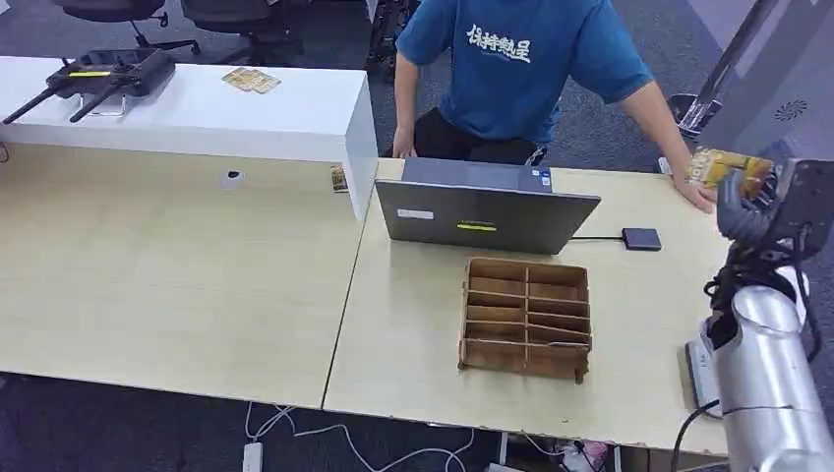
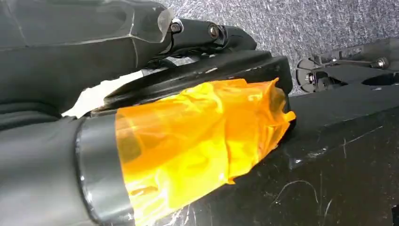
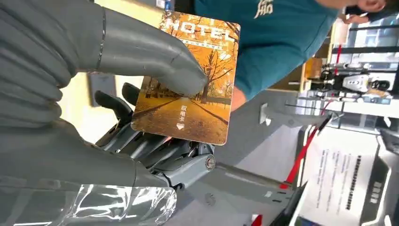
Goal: Pass the card to the sensor for recognition and then transmit it.
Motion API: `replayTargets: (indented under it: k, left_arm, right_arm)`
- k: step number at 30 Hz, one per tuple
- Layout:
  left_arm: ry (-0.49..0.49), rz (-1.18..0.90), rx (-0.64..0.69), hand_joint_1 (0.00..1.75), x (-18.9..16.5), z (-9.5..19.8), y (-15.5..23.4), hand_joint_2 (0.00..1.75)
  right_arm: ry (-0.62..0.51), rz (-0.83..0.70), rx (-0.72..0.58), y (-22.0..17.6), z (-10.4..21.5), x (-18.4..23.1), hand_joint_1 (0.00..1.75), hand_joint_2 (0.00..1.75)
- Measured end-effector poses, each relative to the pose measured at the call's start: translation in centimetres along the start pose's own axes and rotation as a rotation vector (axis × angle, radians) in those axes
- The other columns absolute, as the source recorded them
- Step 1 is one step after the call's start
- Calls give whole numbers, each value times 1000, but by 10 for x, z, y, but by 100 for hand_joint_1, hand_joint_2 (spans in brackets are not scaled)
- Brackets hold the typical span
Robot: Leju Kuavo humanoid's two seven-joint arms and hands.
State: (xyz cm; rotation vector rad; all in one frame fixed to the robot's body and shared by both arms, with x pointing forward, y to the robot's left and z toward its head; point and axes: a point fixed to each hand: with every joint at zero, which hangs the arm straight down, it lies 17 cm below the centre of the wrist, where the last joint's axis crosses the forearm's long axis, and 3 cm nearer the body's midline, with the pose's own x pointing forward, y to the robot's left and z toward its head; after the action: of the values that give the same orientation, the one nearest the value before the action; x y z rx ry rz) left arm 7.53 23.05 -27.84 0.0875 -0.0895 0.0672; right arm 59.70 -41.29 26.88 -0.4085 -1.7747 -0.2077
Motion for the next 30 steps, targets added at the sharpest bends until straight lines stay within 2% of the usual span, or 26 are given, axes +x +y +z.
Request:
replayTargets:
  k: [12,30]
  left_arm:
    - [-1,11,1,0,0,0,0,0]
    - [-2,23,2,0,0,0,0,0]
  right_arm:
    - [81,29,-75,-67,20,-54,175,175]
    - [121,48,-117,-105,40,-83,175,175]
